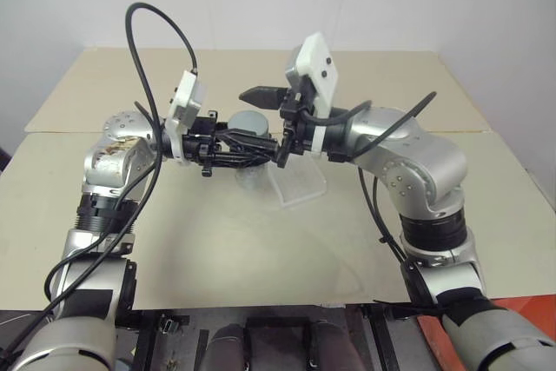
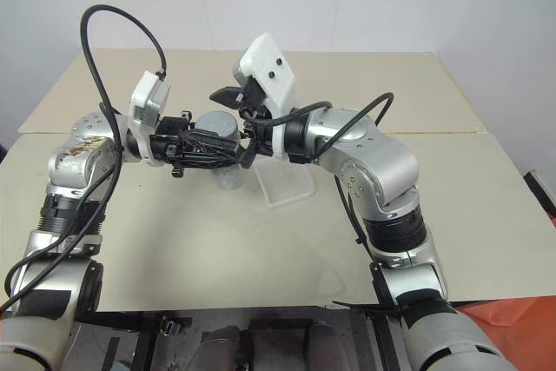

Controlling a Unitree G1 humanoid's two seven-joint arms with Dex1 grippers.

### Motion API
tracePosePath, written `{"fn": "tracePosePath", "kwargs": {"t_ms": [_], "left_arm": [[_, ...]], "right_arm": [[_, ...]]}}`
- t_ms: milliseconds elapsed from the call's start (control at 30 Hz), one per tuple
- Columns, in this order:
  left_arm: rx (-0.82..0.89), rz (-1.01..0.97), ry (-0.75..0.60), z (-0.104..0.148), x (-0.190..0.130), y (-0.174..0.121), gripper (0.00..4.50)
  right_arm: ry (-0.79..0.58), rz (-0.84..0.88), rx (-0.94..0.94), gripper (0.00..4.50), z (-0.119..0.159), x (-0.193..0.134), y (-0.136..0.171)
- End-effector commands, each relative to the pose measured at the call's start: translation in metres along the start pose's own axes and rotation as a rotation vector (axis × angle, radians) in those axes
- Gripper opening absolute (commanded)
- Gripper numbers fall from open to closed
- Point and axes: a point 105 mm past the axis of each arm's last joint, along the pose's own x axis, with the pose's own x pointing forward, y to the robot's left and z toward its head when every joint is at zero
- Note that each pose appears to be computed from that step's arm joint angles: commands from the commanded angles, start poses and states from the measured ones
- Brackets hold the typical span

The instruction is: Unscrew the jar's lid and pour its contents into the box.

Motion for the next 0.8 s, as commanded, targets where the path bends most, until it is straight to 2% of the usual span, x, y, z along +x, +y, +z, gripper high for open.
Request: {"fn": "tracePosePath", "kwargs": {"t_ms": [33,300,800], "left_arm": [[0.048,0.003,-0.018,0.013,-0.003,0.0,2.03],[0.06,0.012,-0.016,0.018,-0.008,-0.001,2.03],[0.067,0.022,-0.012,0.019,-0.012,0.001,2.03]], "right_arm": [[-0.034,-0.026,-0.021,4.47,0.009,-0.004,-0.006],[-0.022,-0.099,-0.031,4.47,0.008,-0.025,-0.032],[0.033,-0.211,-0.035,4.47,0.005,-0.06,-0.057]]}}
